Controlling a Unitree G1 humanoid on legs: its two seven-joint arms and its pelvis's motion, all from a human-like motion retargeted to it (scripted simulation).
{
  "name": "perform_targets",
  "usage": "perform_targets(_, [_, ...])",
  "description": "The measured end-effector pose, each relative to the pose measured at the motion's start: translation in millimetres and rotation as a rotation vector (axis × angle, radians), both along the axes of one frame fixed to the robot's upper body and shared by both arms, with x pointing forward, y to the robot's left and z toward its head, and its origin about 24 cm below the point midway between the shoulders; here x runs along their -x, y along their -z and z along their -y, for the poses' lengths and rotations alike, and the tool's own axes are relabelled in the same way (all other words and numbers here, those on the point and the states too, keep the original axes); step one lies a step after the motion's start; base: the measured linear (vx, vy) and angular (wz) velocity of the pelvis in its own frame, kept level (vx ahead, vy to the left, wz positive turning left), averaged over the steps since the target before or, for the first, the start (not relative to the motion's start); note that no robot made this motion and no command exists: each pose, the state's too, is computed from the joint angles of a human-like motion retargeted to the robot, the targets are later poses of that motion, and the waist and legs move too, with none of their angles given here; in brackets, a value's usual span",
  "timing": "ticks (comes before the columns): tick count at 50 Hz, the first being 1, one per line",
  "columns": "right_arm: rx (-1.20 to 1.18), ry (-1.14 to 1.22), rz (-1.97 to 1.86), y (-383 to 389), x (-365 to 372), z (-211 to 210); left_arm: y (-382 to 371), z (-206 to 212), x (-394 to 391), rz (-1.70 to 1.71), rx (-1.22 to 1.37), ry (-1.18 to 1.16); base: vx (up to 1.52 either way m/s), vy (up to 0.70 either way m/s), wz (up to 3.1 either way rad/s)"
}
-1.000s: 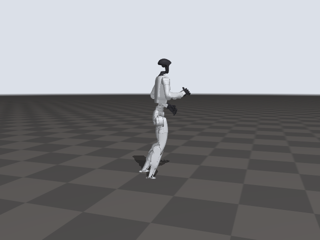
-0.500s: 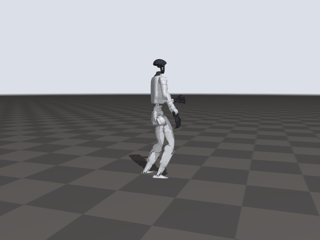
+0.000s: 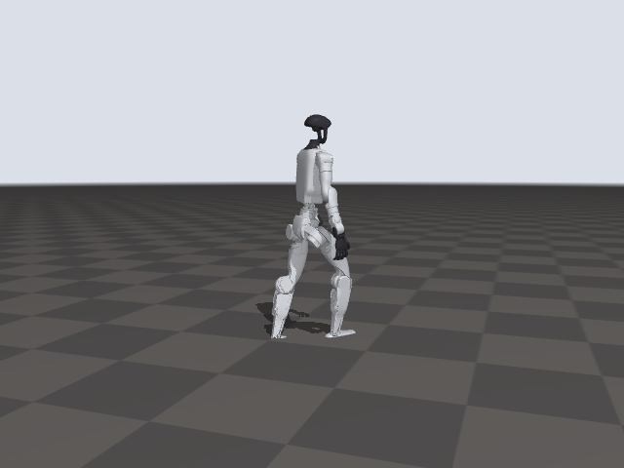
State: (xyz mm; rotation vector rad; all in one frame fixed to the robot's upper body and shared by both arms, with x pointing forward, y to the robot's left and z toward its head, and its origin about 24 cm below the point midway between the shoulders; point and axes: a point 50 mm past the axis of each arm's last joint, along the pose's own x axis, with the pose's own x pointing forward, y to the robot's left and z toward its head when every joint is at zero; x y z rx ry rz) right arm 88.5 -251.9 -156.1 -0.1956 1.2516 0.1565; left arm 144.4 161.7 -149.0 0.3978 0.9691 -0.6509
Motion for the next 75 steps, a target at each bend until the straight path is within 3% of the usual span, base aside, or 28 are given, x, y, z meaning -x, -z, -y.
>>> perform_targets(11, [-0.016,0.003,-0.031,4.4,15.0,-6.4,12.2,-22.6,31.6,-0.141,-0.035,-0.144,0.17,0.02,0.53])
perform_targets(40, [-0.014,-0.172,0.216,-7.6,-48.6,-45.1,-6.4,-57.3,-9.1,-0.004,-0.035,-0.389,0.13,-0.04,0.51])
perform_targets(58, [-0.106,-0.394,0.142,1.0,-37.1,-85.8,6.3,-49.2,20.8,-0.115,-0.001,-0.435,0.16,0.07,0.74])
perform_targets(67, [-0.052,-0.457,0.114,1.5,-37.0,-76.4,-0.4,-73.8,18.7,-0.064,-0.065,-0.435,0.10,0.11,1.04])
perform_targets(75, [0.023,-0.301,0.146,-4.4,-44.2,-43.8,6.2,-79.1,42.6,-0.164,-0.118,-0.394,0.17,0.12,1.26])
